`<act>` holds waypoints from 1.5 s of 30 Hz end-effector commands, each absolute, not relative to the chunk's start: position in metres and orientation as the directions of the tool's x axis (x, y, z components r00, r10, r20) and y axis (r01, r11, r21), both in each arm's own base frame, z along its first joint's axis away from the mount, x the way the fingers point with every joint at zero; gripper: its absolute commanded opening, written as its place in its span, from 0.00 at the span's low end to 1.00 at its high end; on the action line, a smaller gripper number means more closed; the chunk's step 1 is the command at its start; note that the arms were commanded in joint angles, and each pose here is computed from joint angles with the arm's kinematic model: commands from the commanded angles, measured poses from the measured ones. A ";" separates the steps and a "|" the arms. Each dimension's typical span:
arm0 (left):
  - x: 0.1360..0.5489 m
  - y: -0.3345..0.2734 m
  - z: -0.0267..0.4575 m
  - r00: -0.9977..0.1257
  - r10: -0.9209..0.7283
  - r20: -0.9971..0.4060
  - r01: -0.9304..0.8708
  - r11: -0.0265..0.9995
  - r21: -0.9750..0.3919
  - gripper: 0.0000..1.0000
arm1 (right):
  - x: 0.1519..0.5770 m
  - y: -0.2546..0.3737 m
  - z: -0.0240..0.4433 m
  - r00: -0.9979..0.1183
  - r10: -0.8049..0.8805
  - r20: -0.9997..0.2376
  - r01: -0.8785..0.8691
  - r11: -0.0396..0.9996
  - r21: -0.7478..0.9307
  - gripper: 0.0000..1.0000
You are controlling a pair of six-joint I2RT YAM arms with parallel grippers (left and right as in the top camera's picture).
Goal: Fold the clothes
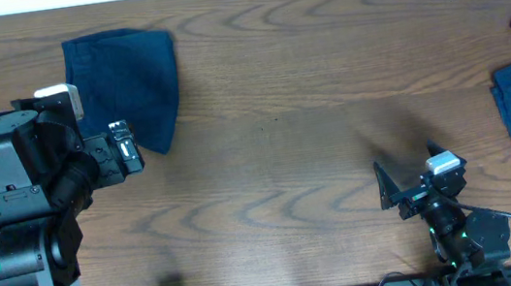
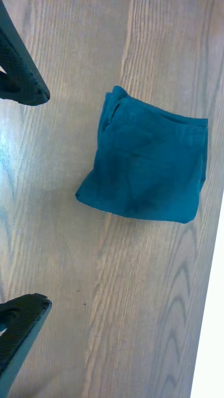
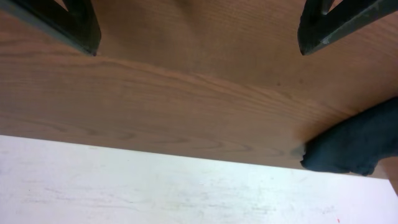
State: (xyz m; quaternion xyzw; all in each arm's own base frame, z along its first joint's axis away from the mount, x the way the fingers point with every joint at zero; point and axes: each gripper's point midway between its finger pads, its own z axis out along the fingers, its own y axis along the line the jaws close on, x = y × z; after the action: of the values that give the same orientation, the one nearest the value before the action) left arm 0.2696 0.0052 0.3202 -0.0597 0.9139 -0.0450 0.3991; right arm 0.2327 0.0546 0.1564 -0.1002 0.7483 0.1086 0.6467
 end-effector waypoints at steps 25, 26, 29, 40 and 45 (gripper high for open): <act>0.239 0.003 0.256 -0.306 -0.130 -0.943 -0.025 0.991 -0.129 0.98 | 0.233 0.055 0.155 -0.145 0.005 -0.989 -0.294 0.955 0.048 0.99; 0.234 0.003 0.252 -0.294 -0.129 -0.947 -0.024 0.992 -0.128 0.98 | 0.233 0.055 0.155 -0.145 0.005 -0.989 -0.294 0.955 0.048 0.99; 0.222 0.002 0.240 -0.250 -0.126 -0.960 -0.019 0.992 -0.125 0.98 | 0.233 0.055 0.155 -0.145 0.005 -0.989 -0.294 0.955 0.048 0.99; 0.224 0.001 0.196 -0.141 -0.120 -0.983 0.002 0.993 -0.121 0.98 | 0.233 0.055 0.155 -0.145 0.005 -0.989 -0.294 0.955 0.048 0.99; 0.231 0.000 0.180 -0.137 -0.117 -0.984 0.006 0.993 -0.119 0.98 | 0.233 0.055 0.155 -0.145 0.005 -0.989 -0.294 0.955 0.048 0.99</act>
State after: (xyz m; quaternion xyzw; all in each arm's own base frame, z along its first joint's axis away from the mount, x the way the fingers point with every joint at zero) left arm 0.2292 0.0006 0.1833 -0.0338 0.7575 -0.0429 0.6505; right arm 0.2328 0.0546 0.1552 -0.1003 0.7490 0.1088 0.6458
